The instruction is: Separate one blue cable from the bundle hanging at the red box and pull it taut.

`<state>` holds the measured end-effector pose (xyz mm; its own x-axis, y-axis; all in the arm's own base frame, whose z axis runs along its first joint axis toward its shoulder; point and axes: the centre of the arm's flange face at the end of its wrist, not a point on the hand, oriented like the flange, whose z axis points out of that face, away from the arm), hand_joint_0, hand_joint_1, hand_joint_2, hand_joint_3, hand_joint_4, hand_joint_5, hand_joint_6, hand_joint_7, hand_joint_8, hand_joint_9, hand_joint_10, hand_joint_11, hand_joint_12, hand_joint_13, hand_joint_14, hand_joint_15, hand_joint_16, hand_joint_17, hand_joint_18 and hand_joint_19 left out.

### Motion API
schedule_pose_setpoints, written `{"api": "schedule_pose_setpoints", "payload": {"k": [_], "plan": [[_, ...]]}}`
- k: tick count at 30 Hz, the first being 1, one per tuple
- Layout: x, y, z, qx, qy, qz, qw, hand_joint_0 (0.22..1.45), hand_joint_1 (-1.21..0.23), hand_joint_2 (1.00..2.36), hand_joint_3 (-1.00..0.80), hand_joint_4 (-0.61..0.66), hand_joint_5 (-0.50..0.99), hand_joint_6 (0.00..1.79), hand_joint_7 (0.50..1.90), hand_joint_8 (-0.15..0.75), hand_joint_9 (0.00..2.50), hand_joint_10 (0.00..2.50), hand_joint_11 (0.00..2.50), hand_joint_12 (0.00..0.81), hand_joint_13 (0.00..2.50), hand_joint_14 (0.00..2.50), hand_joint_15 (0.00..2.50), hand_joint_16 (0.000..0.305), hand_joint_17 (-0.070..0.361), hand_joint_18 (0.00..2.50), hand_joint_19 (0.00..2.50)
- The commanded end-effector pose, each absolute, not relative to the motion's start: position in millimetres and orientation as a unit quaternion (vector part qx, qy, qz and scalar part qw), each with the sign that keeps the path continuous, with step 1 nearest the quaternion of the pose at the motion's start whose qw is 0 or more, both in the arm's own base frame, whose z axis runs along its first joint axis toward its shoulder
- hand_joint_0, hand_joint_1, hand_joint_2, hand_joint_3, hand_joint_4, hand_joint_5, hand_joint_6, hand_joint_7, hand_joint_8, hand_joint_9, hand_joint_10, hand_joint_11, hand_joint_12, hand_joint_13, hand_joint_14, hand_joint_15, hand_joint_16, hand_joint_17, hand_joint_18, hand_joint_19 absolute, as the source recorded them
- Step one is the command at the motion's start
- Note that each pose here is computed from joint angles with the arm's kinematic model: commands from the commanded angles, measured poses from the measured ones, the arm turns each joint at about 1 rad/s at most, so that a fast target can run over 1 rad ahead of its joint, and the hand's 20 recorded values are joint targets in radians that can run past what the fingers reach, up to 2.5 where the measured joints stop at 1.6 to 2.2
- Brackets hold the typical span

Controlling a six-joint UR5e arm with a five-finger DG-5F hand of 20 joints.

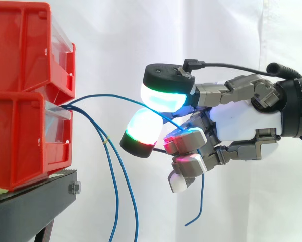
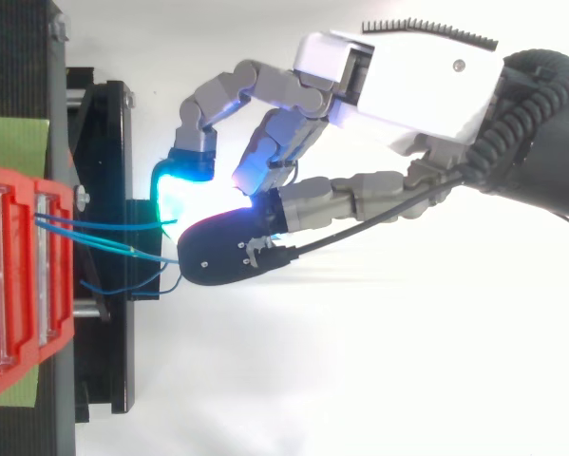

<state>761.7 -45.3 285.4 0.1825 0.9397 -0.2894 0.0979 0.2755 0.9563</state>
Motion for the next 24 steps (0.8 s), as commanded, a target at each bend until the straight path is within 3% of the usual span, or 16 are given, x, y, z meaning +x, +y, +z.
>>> {"api": "schedule_pose_setpoints", "payload": {"k": [1,6,9,14,24], "plan": [[761.5,-45.3,285.1,0.487,0.533,0.353,0.595,0.6,-0.66,1.0,-0.5,0.11,-0.24,0.92,0.88,0.249,1.13,0.14,1.6,0.325,1.19,0.03,1.13,0.049,0.109,0.76,0.7],[761.7,-45.3,285.2,0.487,0.532,0.354,0.595,0.64,-0.63,1.0,-0.48,0.1,-0.24,0.91,0.89,0.248,1.16,0.12,1.61,0.318,1.2,0.03,1.13,0.048,0.109,0.76,0.7],[761.7,-45.3,285.2,0.487,0.532,0.354,0.595,0.65,-0.65,1.02,-0.33,0.02,-0.23,0.93,0.94,0.243,1.17,0.13,1.6,0.321,1.21,0.03,1.14,0.048,0.108,0.77,0.69],[761.6,-46.5,285.2,0.489,0.531,0.355,0.594,0.66,-0.68,1.02,-0.23,-0.07,-0.23,0.95,1.02,0.237,1.18,0.13,1.61,0.317,1.21,0.03,1.14,0.047,0.106,0.77,0.7],[761.8,-45.4,285.4,0.493,0.526,0.361,0.592,0.68,-0.69,1.03,-0.18,-0.19,-0.23,0.95,1.09,0.235,1.2,0.11,1.62,0.316,1.22,0.03,1.14,0.046,0.104,0.77,0.7]]}}
